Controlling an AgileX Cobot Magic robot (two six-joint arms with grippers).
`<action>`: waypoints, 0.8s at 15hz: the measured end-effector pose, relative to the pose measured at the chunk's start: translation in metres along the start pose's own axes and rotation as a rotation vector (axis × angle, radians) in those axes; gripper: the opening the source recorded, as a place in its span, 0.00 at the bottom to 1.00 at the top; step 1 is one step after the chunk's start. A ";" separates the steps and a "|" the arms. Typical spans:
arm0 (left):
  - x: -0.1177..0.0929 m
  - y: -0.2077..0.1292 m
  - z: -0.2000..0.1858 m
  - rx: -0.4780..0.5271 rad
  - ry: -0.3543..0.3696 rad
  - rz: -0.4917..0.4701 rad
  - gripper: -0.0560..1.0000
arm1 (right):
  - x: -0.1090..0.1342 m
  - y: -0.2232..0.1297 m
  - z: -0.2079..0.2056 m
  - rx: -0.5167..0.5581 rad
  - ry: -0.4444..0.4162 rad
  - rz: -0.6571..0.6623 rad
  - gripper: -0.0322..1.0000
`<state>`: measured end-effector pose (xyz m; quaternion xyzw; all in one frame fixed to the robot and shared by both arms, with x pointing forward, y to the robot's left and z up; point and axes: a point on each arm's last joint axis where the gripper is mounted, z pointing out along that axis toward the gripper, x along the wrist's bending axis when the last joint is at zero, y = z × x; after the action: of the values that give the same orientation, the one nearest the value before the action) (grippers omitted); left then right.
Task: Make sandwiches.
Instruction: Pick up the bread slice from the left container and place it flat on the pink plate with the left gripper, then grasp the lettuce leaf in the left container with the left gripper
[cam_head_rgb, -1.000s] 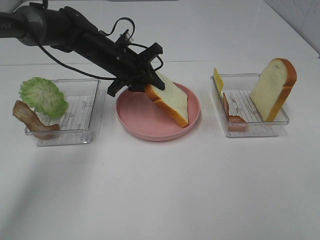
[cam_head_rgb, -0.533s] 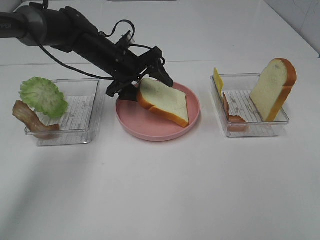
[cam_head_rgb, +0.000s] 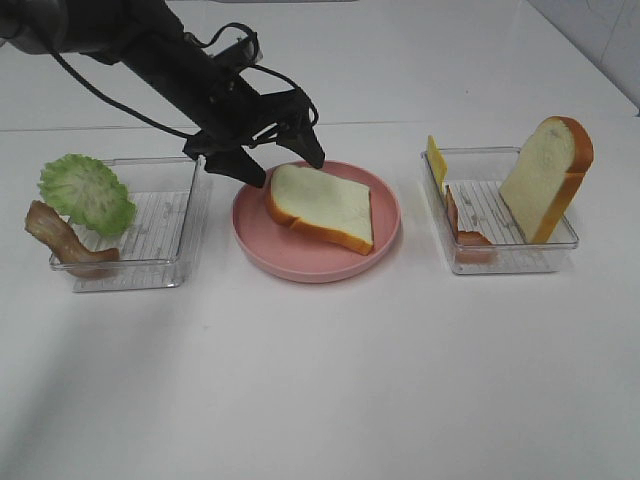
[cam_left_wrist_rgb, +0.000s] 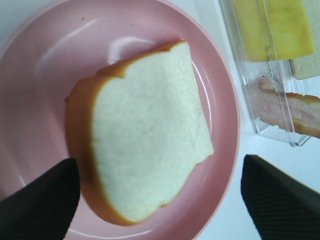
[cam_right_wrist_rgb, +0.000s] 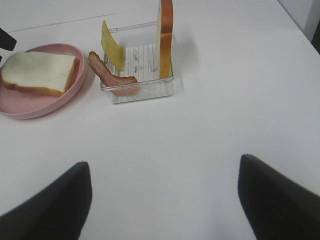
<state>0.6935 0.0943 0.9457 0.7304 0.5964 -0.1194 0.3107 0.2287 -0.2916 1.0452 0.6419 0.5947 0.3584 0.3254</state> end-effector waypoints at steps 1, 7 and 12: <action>-0.004 0.002 -0.009 -0.012 0.024 0.012 0.83 | 0.000 0.000 0.000 0.000 0.000 0.000 0.76; -0.020 -0.001 -0.086 -0.015 0.308 -0.007 0.82 | 0.000 0.000 0.000 0.000 0.000 0.000 0.76; -0.021 -0.009 -0.136 -0.006 0.518 -0.053 0.81 | 0.000 0.000 0.000 0.000 0.000 0.000 0.76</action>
<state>0.6523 0.1591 1.0600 0.7199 0.6753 0.0653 0.1464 0.2287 -0.2916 1.0452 0.6419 0.5947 0.3584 0.3254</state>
